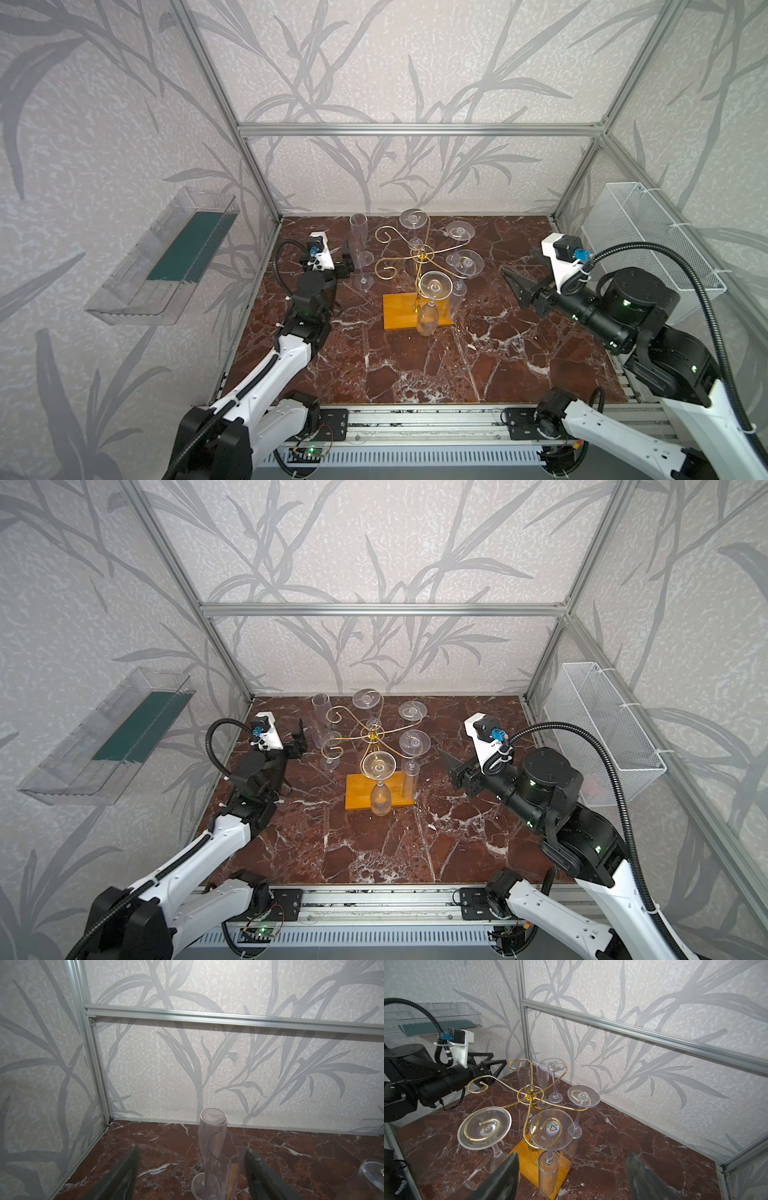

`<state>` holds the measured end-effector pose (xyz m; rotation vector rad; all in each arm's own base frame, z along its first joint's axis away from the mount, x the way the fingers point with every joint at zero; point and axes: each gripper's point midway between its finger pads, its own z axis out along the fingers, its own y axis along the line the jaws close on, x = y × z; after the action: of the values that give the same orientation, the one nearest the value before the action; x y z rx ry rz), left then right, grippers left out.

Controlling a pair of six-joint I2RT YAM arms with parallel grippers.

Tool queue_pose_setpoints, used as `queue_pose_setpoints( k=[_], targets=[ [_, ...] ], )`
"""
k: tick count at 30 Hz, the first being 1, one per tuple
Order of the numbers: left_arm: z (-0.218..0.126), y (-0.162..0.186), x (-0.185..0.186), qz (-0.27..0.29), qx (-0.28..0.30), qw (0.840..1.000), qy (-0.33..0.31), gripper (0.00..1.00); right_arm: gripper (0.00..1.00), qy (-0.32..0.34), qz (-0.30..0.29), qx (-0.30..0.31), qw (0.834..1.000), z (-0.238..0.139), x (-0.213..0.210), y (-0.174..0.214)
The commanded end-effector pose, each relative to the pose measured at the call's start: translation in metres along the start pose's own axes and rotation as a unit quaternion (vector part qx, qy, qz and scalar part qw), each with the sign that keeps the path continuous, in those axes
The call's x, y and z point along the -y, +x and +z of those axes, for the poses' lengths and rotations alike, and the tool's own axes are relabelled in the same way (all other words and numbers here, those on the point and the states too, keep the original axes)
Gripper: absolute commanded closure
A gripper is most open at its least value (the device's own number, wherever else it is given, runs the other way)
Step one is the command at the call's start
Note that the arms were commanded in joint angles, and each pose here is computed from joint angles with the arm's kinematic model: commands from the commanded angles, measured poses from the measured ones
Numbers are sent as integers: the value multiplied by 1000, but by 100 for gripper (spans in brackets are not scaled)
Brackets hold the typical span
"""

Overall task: Take the wine glass off the wine glass rack
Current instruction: 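Open the left gripper to release the standing glass, then move the right gripper onto a hanging glass foot while the left gripper draws back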

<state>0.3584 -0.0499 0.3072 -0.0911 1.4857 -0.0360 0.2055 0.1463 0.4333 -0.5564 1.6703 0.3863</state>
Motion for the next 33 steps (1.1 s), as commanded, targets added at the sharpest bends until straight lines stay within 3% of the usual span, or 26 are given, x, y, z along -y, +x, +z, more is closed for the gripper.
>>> queue_pose_setpoints(
  k=[1, 7, 11, 15, 24, 33],
  targets=[
    [-12, -17, -5, -27, -7, 1000, -9, 20, 20, -12, 45, -7, 999, -2, -2, -4],
    [-38, -29, -9, -54, -21, 998, 2, 19, 20, -85, 175, -20, 981, 12, -13, -7],
    [-54, -34, -13, -73, -27, 997, 7, 19, 24, -126, 288, -29, 949, 21, -23, -6],
    [-66, -33, -19, -77, -25, 997, 0, 19, 28, -175, 387, -23, 905, 26, -38, -3],
    [-83, -22, -33, -94, -27, 995, -22, 19, 30, -196, 467, -51, 861, 35, -78, 24],
    [-80, -6, -26, -97, -50, 994, -6, 19, 48, -222, 505, -68, 831, 56, -105, 36]
  ],
)
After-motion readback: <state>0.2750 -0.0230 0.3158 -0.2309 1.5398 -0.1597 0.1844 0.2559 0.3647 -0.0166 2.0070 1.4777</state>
